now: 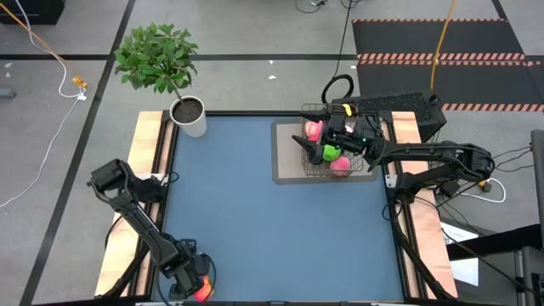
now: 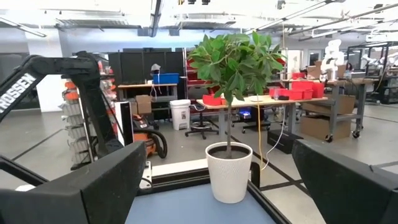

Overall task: Build produce basket
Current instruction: Put the orange tomato into the gold wire basket

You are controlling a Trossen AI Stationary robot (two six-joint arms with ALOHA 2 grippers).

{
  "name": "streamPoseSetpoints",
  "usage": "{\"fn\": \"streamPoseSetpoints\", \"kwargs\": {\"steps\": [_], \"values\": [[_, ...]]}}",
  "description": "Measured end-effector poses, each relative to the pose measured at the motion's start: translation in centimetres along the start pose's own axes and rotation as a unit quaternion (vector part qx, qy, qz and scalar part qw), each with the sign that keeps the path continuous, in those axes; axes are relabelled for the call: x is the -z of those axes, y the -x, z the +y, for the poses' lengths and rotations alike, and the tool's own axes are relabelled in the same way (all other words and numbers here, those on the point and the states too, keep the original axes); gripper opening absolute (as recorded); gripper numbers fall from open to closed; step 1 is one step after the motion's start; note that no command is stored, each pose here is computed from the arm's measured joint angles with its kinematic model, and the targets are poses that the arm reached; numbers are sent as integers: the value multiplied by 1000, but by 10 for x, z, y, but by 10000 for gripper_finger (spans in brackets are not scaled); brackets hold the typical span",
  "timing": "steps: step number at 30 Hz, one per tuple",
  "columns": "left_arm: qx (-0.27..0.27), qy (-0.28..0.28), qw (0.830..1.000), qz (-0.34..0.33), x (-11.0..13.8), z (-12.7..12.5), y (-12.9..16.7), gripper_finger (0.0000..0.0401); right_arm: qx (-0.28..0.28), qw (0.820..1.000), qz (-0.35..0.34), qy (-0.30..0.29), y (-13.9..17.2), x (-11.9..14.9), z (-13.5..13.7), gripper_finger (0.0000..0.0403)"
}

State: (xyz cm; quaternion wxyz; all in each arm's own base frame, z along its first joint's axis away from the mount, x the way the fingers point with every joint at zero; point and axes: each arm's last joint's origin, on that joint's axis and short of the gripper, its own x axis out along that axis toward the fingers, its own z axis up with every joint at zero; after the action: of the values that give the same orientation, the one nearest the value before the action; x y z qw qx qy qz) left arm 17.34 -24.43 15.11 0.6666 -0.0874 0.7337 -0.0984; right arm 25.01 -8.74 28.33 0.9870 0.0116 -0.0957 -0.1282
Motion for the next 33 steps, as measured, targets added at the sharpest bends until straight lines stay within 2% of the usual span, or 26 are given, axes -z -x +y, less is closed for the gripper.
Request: {"fn": "streamPoseSetpoints", "kwargs": {"steps": [4, 8, 10, 12, 17, 21, 28, 33], "values": [[-2, -52, 999, -1, -4, -2, -6, 394, 0, 1000, 0, 0, 0, 0, 0, 400], [-38, -62, 997, -9, -6, 2, -2, 394, 0, 1000, 0, 0, 0, 0, 0, 400], [-66, -71, 995, -28, -9, 3, 3, 394, 0, 1000, 0, 0, 0, 0, 0, 400], [-72, -80, 993, -47, -14, -1, 9, 394, 0, 1000, 0, 0, 0, 0, 0, 400], [-71, -122, 986, -90, -26, -15, 31, 394, 1, 1000, 5, 0, 0, 1, 0, 400], [-70, -175, 978, -91, -29, -23, 43, 394, 1, 1000, 7, 0, 0, 1, 0, 400], [-59, -140, 983, -103, -35, -22, 47, 394, 1, 1000, 12, -2, 0, 2, 0, 400], [-60, -77, 980, -175, -49, -20, 51, 394, 1, 1000, 11, -2, 0, 2, 0, 400]]}}
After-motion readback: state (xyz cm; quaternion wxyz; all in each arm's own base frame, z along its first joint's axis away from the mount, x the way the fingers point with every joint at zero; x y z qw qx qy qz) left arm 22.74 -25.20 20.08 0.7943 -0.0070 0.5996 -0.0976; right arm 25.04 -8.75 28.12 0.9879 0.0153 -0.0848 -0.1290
